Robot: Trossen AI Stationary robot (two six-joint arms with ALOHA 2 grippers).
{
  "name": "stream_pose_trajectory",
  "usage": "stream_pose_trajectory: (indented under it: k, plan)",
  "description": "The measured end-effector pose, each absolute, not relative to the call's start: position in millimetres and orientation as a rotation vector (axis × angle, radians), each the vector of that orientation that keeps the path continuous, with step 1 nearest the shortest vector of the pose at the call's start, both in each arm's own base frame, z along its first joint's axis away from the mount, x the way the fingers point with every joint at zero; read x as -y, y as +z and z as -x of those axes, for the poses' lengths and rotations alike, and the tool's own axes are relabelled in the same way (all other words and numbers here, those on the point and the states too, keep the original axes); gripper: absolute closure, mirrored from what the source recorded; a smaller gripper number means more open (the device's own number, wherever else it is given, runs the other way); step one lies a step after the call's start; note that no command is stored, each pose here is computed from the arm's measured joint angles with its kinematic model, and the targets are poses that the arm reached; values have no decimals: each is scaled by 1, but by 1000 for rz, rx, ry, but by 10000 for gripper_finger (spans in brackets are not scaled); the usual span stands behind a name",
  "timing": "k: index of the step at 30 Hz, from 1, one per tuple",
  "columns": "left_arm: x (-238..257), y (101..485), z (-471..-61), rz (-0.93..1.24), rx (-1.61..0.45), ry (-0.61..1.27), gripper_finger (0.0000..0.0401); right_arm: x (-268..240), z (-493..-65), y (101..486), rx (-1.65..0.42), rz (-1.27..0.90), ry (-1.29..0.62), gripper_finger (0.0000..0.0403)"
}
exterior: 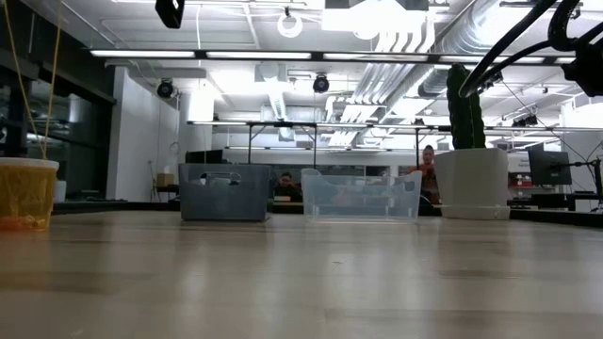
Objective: Pick and place medicine bottles into bin by pill shape (circle, oval)
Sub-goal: Put the blue capsule bottle into the transparent bin
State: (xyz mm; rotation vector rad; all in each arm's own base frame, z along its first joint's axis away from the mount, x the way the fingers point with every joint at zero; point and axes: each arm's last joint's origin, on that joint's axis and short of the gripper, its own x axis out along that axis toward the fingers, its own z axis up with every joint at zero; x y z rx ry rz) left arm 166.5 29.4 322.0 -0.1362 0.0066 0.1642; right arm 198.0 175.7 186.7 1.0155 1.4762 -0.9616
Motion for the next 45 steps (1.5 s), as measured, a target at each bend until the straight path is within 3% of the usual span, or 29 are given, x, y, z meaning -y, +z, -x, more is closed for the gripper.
stream_pose_trajectory:
  k: [11,25,36,45]
  plan:
    - [-29,322,-167,136,-7,164,401,-176,-198,187,-1481,-1007,-951,300]
    - [-29,322,-167,136,-7,164,401,-167,-190,208,-1450,-992,-876,300]
    - [-30,322,-166,136,-5,191,401,-128,-166,265,-1027,-905,-700,300]
    - [-30,322,-166,139,-5,190,401,-104,-180,296,-720,-691,-481,300]
